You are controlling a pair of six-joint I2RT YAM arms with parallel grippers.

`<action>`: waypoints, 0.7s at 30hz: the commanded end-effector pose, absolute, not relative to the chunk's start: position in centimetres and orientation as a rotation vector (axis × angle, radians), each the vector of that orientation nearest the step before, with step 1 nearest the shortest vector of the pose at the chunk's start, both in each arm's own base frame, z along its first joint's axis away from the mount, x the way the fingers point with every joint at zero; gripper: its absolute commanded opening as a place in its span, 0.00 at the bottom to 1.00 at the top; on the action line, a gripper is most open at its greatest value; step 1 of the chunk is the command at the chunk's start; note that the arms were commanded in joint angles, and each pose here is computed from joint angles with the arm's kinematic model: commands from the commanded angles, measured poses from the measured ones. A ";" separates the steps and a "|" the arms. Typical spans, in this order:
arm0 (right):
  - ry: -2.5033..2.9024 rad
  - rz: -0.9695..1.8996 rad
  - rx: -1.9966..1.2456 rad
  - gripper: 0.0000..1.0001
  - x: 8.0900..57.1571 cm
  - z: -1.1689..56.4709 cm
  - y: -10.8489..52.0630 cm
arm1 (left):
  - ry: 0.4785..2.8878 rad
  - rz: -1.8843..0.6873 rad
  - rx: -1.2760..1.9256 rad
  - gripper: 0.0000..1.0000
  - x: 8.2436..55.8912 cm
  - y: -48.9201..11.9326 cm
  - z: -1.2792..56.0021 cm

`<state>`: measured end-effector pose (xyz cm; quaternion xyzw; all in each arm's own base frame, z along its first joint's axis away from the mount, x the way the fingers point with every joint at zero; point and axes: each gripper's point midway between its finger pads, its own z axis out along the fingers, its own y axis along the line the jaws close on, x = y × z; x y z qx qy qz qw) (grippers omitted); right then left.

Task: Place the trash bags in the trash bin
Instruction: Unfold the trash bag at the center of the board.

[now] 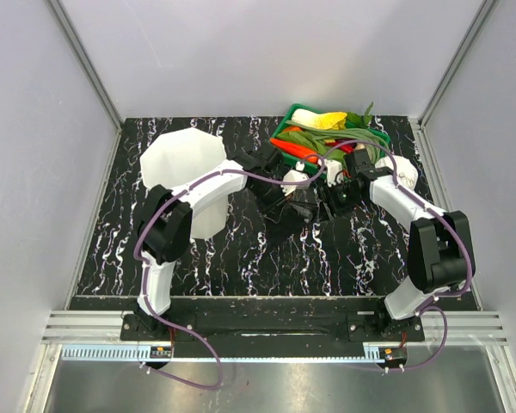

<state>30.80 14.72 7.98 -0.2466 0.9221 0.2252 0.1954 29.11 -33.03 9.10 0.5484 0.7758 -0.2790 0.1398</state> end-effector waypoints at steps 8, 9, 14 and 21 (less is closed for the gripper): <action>2.487 0.571 -0.643 0.56 36.4 10.3 15.6 | 2.202 -0.777 1.716 0.00 25.1 -30.9 12.2; 2.482 0.572 -0.644 0.56 36.8 10.2 15.8 | 2.206 -0.768 1.720 0.00 24.7 -30.5 12.3; 2.475 0.609 -0.654 0.56 38.4 9.3 16.6 | 2.201 -0.692 1.742 0.00 23.8 -28.5 13.0; 2.447 0.694 -0.721 0.58 39.0 9.3 18.4 | 2.219 -0.577 1.782 0.00 23.6 -26.4 12.9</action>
